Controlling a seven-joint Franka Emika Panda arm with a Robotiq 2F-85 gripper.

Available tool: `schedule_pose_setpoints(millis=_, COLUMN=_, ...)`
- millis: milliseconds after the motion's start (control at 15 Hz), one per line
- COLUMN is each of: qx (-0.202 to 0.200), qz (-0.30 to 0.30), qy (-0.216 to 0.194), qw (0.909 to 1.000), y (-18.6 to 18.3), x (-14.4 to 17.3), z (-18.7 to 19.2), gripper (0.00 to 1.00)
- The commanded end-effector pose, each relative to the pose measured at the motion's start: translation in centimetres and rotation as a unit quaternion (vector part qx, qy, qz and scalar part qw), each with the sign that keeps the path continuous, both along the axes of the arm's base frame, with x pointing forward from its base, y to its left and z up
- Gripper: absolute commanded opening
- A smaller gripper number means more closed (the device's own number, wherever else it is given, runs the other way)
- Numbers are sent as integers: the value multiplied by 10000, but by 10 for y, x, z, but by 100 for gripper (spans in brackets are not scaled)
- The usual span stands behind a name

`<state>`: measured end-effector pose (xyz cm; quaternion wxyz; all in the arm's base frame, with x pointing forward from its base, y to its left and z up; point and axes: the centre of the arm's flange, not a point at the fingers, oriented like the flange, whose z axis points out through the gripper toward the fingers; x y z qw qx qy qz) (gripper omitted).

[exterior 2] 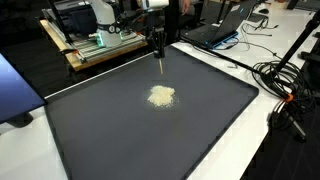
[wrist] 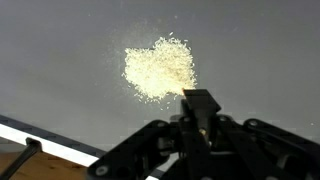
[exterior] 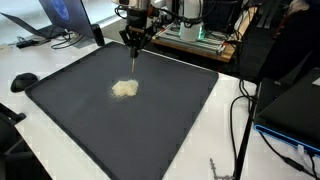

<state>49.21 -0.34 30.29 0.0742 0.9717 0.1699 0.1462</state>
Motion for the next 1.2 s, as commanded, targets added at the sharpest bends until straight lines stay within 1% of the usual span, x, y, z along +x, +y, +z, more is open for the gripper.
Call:
schedule_pose_setpoints(millis=0, qx=-157, qz=-78, qy=35, qw=9998, y=14, x=-2, z=14, gripper=3)
schedule_pose_setpoints(millis=200, qx=-291, qz=-112, qy=161, qw=9994, y=18, x=6, z=16, gripper=3)
schedule_pose_setpoints(millis=333, qx=-304, qz=-106, qy=399, qw=9987, y=18, x=16, z=20, gripper=3)
schedule_pose_setpoints(millis=467, qx=-462, qz=-116, qy=571, qw=9972, y=25, x=24, z=26, gripper=3)
schedule_pose_setpoints(millis=733, qx=-640, qz=-96, qy=1004, qw=9928, y=35, x=47, z=40, gripper=3)
schedule_pose_setpoints(millis=1000, qx=-678, qz=-5, qy=1276, qw=9895, y=44, x=75, z=45, gripper=3)
schedule_pose_setpoints(millis=1133, qx=-643, qz=47, qy=1223, qw=9904, y=42, x=90, z=42, gripper=3)
